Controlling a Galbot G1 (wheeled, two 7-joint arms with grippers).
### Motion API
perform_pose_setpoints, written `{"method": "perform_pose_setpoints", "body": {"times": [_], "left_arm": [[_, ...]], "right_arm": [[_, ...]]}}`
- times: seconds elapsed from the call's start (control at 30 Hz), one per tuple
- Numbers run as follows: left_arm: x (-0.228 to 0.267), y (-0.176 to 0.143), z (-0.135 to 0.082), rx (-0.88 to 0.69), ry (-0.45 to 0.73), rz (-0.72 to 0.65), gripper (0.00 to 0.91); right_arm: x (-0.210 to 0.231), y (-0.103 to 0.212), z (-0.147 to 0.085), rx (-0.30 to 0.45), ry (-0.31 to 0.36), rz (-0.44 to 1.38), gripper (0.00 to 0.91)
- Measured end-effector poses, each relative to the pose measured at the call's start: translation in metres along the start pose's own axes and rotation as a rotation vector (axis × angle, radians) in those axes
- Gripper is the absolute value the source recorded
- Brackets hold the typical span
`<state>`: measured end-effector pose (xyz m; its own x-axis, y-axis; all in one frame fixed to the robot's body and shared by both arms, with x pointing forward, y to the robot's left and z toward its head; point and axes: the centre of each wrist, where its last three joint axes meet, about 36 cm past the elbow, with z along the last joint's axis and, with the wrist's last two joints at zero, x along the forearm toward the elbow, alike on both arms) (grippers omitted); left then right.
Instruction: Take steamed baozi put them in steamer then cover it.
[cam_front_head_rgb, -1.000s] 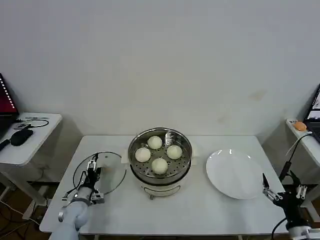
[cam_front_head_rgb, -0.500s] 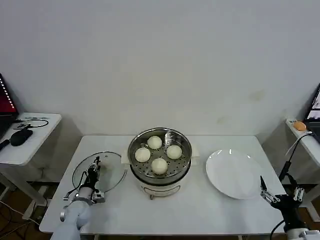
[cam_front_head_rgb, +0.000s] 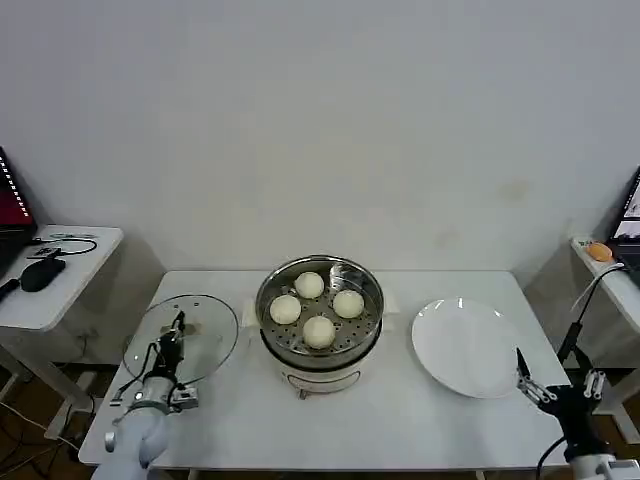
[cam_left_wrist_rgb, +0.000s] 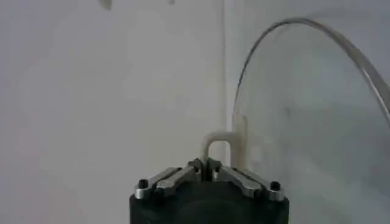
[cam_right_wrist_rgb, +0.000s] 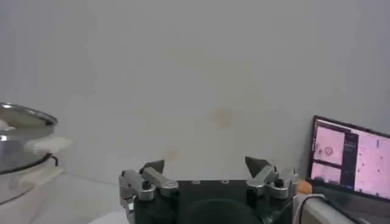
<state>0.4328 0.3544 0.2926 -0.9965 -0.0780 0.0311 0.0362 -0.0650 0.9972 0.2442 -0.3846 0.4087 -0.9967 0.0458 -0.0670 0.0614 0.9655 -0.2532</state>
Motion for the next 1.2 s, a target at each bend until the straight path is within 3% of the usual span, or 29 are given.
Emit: {"method": "perform_pose_setpoints", "body": {"times": [0.37,0.67,0.93,1.2], "left_arm": [[0.02,0.074,0.012,-0.003,0.048,-0.093,0.0],[0.029,0.145,0.004,0.024,0.051,-0.142,0.0],[0.03,0.173,-0.032,0.037,0.014,-0.11,0.0],[0.019,0.184,-0.095,0.05,-0.056,-0.075,0.0]], "right_arm": [[-0.003,0.0,0.003,0.014,0.018,-0.026,0.907],[-0.007,0.01,0.016,0.013,0.045,-0.046,0.907],[-0.013,0.017,0.027,0.03,0.061,-0.058,0.907],[-0.015,0.023,0.039,0.056,0.082,-0.062,0.907]]}}
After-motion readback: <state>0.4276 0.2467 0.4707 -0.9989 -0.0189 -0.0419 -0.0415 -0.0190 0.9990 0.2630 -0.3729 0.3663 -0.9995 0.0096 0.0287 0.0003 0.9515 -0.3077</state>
